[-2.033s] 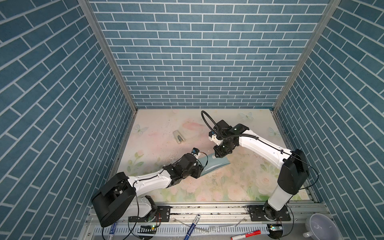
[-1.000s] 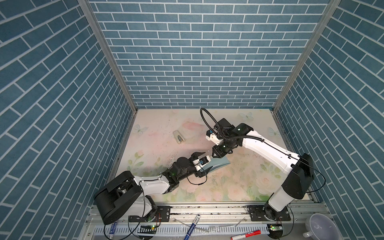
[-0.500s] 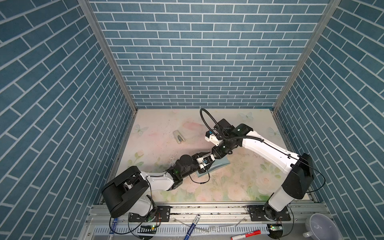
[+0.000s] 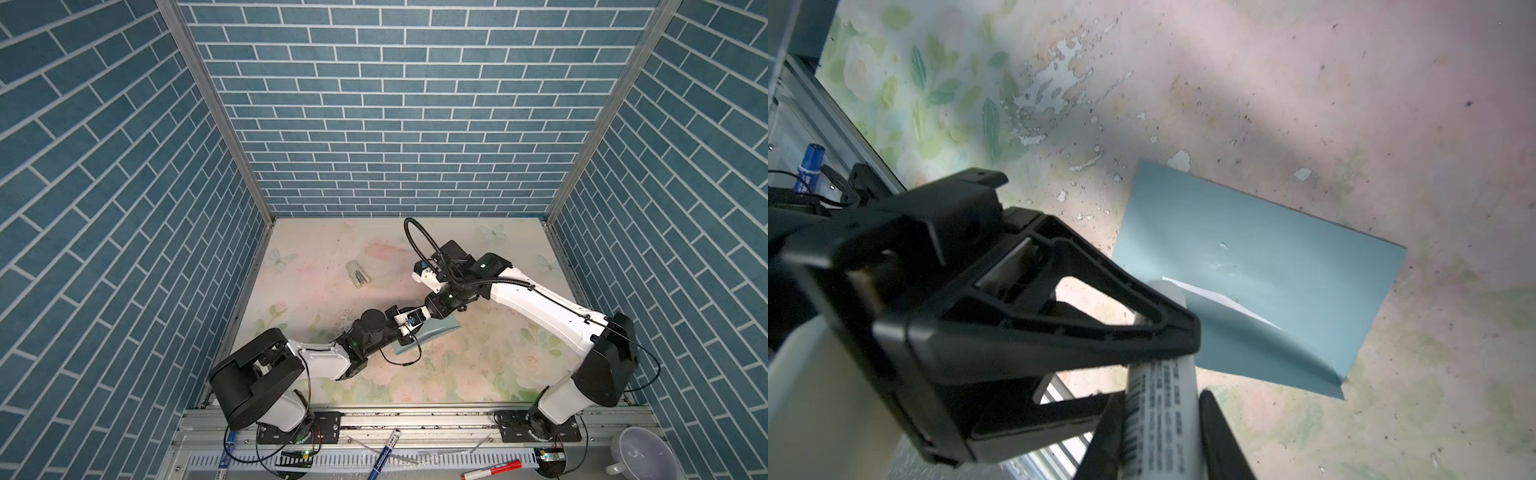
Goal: Place the letter into the envelope and seal it
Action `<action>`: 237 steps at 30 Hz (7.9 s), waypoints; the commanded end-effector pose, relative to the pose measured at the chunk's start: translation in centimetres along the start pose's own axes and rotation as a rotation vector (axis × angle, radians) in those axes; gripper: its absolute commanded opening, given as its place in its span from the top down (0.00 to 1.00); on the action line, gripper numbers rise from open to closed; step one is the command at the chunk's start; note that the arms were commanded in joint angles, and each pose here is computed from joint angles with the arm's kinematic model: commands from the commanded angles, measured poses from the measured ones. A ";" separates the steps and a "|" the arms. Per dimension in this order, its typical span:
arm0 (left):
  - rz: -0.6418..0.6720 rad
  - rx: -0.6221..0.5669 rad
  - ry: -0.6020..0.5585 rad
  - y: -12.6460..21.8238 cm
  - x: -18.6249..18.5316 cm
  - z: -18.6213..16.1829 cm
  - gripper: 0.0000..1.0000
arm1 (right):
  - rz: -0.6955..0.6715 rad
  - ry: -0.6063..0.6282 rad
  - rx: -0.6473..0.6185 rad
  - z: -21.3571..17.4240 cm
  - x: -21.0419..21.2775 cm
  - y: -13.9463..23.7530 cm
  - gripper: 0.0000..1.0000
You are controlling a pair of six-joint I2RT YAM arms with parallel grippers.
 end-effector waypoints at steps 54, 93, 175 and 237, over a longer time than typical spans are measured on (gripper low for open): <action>-0.003 -0.111 0.197 1.4 0.3 3.2 1.00 | 0.087 0.126 -0.474 3.0 2.9 2.8 0.69; 0.176 0.433 0.838 5.0 0.7 -7.7 0.80 | -0.244 -0.095 -0.316 2.1 -3.5 -4.7 1.00; 0.319 0.792 1.118 5.2 -2.5 -17.8 1.00 | -0.501 -0.046 -0.123 -3.5 -6.3 -10.0 1.00; 0.326 0.852 1.124 5.4 -2.8 -18.5 1.00 | -0.630 -0.228 -0.041 -10.6 -12.7 -7.4 1.00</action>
Point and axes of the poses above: each gripper's point midway between its finger pads, its own y axis back along the fingers, its own x axis along the line the jaws close on, z = x × y, the point moved 1 cm from there along y, back along the fingers, and after that the axes turned 5 degrees about y, right-handed, at the moved point
